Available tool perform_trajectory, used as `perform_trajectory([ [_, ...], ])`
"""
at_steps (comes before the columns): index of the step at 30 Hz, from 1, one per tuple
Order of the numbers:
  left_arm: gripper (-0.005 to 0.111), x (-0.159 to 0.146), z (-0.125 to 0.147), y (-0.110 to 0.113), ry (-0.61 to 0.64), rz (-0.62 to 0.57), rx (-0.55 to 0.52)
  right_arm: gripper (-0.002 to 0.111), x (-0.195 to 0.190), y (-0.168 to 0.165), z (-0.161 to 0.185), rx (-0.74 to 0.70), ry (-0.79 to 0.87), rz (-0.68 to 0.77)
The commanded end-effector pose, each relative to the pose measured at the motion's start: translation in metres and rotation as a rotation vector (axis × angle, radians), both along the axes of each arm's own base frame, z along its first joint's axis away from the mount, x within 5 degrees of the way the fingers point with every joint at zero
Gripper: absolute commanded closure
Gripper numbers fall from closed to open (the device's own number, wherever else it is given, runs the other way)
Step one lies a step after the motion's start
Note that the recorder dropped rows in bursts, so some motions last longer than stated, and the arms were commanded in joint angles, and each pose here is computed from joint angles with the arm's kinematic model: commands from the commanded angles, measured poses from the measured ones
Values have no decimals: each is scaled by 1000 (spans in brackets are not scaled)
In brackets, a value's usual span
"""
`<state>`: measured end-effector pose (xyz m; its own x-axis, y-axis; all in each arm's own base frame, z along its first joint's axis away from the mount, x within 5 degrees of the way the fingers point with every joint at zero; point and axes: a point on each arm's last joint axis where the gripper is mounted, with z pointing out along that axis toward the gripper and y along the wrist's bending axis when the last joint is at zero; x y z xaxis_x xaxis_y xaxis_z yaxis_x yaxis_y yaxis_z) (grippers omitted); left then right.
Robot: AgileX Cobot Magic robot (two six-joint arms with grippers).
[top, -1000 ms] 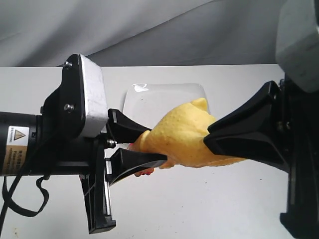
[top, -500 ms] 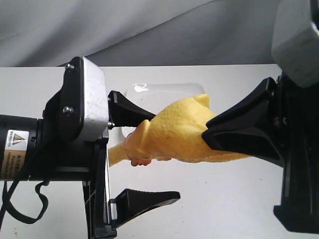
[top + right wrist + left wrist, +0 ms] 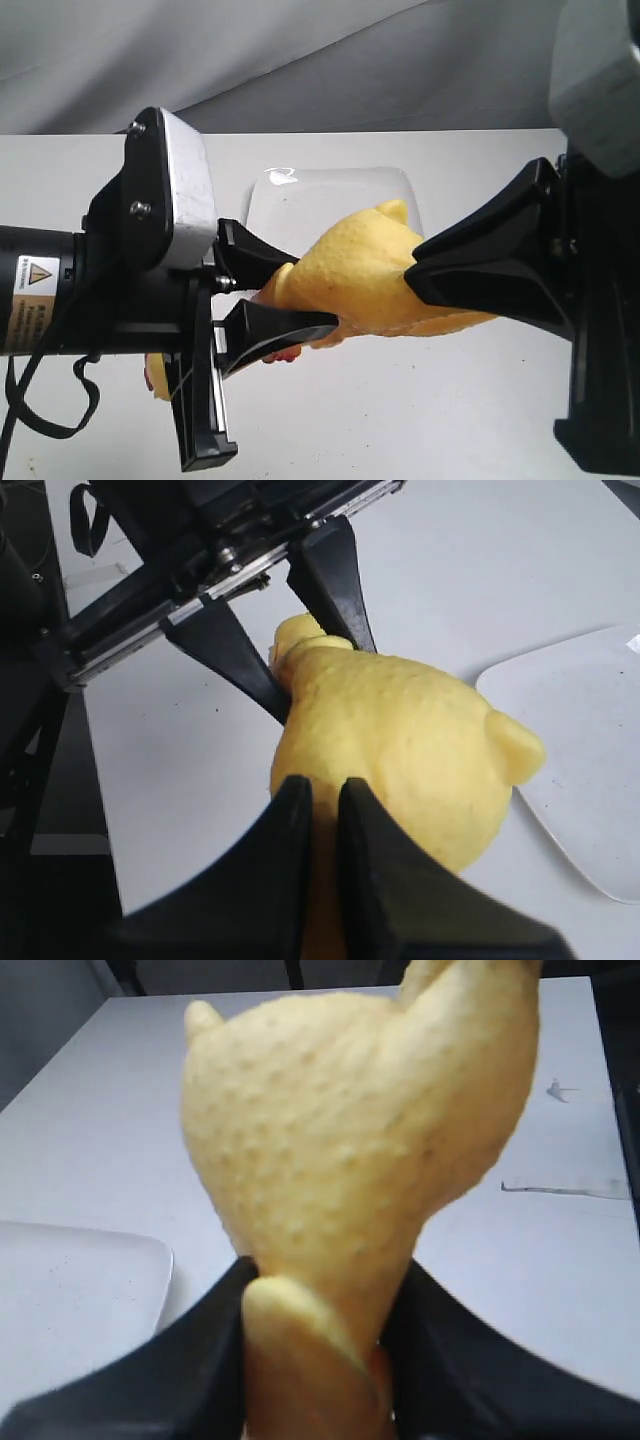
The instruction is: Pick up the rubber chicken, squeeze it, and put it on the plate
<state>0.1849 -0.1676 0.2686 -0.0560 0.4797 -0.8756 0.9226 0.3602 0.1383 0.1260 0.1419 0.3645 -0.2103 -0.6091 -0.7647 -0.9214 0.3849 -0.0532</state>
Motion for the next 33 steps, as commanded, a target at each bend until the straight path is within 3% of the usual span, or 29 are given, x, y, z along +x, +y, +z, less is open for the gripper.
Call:
perform_trajectory([
  [1,105,-3,1,-3,4,-40,-7,108,2,1,3,30,-31,-8],
  [2,105,-2,1,-2,1,-29,-4,108,2,1,3,30,-31,-8],
  [4,93,-2,1,-2,5,-27,-6,108,1,1,3,32,-30,-8],
  [6,58,-4,1,-3,13,-46,-12,108,1,1,3,32,-30,-8],
  [7,26,-4,1,-3,17,-38,-13,108,1,1,3,32,-30,-8],
  [8,10,-2,1,-2,26,-15,-15,108,1,1,3,32,-30,-8],
  [9,3,-2,1,-2,58,12,-30,108,1,1,3,32,-30,-8],
  [14,8,-2,1,-2,59,7,-31,108,1,1,3,32,-30,-8],
  [16,17,-2,1,-2,58,9,-30,108,1,1,3,33,-28,-9],
  [19,52,-2,1,-2,59,7,-31,108,1,1,3,33,-28,-9],
  [22,105,-3,1,-3,58,-10,-31,108,1,1,3,33,-28,-9],
  [30,103,-4,1,-3,35,-36,-22,108,1,2,4,37,-25,-8],
  [31,99,-4,1,-3,35,-36,-22,108,1,2,4,37,-25,-8],
  [33,75,-5,1,-4,39,-45,-25,108,1,2,4,37,-25,-8],
])
